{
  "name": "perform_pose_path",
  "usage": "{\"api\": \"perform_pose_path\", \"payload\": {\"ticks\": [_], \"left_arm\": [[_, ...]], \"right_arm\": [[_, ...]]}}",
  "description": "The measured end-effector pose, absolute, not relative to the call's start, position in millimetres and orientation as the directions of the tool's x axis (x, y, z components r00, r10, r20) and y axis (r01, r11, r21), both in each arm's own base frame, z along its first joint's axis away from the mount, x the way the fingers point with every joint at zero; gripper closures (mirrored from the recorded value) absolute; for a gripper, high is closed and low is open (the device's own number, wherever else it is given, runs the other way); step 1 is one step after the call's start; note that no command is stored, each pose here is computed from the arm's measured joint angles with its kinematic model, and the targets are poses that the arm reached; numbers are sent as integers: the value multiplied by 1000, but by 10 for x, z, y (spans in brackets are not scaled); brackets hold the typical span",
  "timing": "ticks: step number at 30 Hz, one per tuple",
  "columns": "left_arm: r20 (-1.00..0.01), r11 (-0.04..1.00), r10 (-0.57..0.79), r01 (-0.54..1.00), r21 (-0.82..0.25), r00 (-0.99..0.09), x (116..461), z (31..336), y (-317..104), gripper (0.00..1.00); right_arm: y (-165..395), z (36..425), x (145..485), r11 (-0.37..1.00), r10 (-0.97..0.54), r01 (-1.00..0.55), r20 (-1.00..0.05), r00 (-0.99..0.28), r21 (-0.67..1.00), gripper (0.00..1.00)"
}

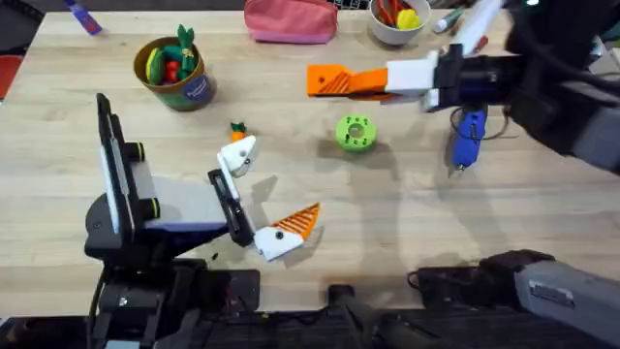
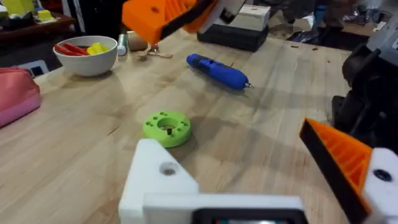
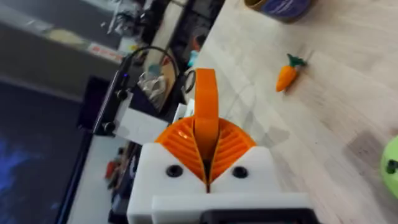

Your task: Pick up the gripper from the table and insert it into the empty holder that is missing its gripper. Then pick up a screw, insert it into the mounting hole, and use the screwdriver to tighten it. Finally, clean up the table by picking up the vegetable and placing it into the bucket.

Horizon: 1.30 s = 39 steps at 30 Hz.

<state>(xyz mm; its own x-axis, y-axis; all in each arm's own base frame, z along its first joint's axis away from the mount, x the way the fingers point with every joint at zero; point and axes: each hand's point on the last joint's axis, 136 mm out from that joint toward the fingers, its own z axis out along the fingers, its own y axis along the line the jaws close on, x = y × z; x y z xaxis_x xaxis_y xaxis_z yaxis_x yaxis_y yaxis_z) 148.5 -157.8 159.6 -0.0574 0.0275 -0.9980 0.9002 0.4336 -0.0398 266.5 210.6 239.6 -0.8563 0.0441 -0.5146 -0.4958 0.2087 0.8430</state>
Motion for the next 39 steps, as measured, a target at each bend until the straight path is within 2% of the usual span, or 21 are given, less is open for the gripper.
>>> {"api": "perform_pose_path", "payload": {"ticks": [8,16,19,20,22,25,31,39], "left_arm": [[-998,434,28,900,-40,-57,1485,1596,-1578,15],[-998,434,28,900,-40,-57,1485,1596,-1578,15],[-998,434,28,900,-40,-57,1485,1596,-1578,15],[-998,434,28,900,-40,-57,1485,1596,-1578,15],[-998,434,28,900,-40,-57,1485,1596,-1578,15],[-998,434,28,900,-40,-57,1485,1596,-1578,15],[-998,434,28,900,-40,-57,1485,1596,-1578,16],[-998,434,28,900,-40,-57,1485,1596,-1578,16]], "right_arm": [[2190,2128,2721,39,-67,-434,-431,-900,900,993],[2166,1898,2768,-22,-119,-326,-326,-938,945,993],[2190,1857,2779,-35,-133,-332,-333,-933,943,993],[2239,1894,2805,-55,-146,-385,-389,-910,921,993],[2273,1948,2825,-70,-151,-431,-437,-887,900,993],[2312,1991,2837,-80,-160,-445,-452,-878,892,993],[2408,1898,2802,-68,-199,-317,-324,-925,946,993],[2553,1857,2657,-68,-254,-252,-261,-932,965,993]]}}
